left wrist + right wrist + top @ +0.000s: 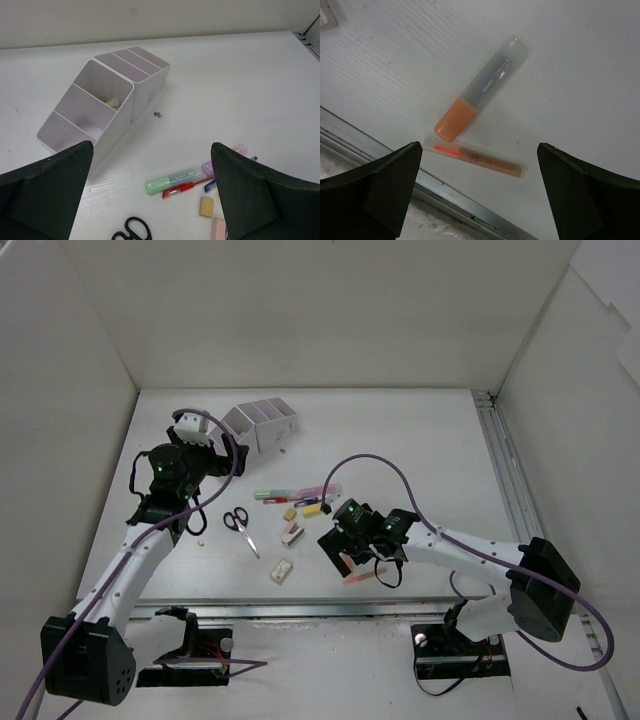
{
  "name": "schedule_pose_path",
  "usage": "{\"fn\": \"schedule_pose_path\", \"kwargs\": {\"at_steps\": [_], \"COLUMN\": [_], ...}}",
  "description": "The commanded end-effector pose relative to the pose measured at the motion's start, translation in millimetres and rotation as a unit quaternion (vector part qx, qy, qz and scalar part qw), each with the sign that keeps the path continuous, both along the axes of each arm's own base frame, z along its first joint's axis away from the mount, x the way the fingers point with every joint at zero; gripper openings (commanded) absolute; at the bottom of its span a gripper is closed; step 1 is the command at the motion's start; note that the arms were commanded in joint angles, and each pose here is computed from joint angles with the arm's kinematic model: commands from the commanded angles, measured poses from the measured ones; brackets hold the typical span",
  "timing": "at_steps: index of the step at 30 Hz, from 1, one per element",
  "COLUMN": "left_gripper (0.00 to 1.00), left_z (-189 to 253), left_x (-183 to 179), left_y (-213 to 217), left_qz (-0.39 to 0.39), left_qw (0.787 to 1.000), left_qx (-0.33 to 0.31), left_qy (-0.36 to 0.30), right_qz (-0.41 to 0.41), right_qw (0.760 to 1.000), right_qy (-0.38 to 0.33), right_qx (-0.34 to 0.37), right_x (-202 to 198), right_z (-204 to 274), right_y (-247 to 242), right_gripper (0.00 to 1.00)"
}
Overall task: Sort the stationery into containers
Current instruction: Pick up the pen from the center of the board.
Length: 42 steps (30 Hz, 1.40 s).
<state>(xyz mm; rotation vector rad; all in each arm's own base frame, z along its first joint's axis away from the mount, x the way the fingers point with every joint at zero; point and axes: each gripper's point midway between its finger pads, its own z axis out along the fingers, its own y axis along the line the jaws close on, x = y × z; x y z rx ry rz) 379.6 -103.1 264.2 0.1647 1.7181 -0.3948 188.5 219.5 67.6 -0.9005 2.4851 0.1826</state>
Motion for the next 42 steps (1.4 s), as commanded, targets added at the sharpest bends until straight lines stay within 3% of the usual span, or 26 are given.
{"fn": "schedule_pose_path", "kwargs": {"at_steps": [1,8,15,22,28,32,37,42], "left_gripper": [1.0,1.0,1.0,1.0,0.99,1.0,0.99,0.99], "left_z": [28.4,27.5,20.7,22.0,22.5,17.8,18.4,19.3], "left_x": [-15.4,-41.1,-51.0,-52.1,-51.1,-49.4,-47.5,-45.4], "left_y": [2.1,-2.9,-9.3,-5.2,-5.5,-1.9,4.5,6.4], "left_qz": [0.003,-0.014,-0.022,-0.012,-0.008,0.002,0.019,0.024], "left_qw": [0.999,0.998,0.998,0.998,0.998,0.998,0.998,0.998], "left_qx": [0.006,0.005,0.001,0.005,0.007,0.013,0.021,0.025], "left_qy": [-0.045,-0.06,-0.061,-0.062,-0.064,-0.055,-0.052,-0.052], "right_qz": [-0.025,-0.067,-0.075,-0.116,-0.116,-0.099,-0.093,-0.1], "right_qw": [1.0,0.998,0.994,0.983,0.981,0.984,0.987,0.988], "right_qy": [0.01,0.013,0.012,-0.018,-0.047,-0.023,0.031,0.068], "right_qx": [0.006,-0.007,-0.076,-0.143,-0.151,-0.147,-0.129,-0.101], "right_x": [-10.0,-38.4,-40.4,-28.4,-12.6,-2.6,0.7,2.6], "right_z": [0.3,-16.6,-36.9,-43.2,-32.6,-39.3,-52.6,-58.0], "right_y": [4.1,-9.9,-12.2,-25.6,-20.6,-12.8,-14.5,-16.9], "right_gripper": [0.98,0.98,0.98,0.98,0.98,0.97,0.87,0.66]}}
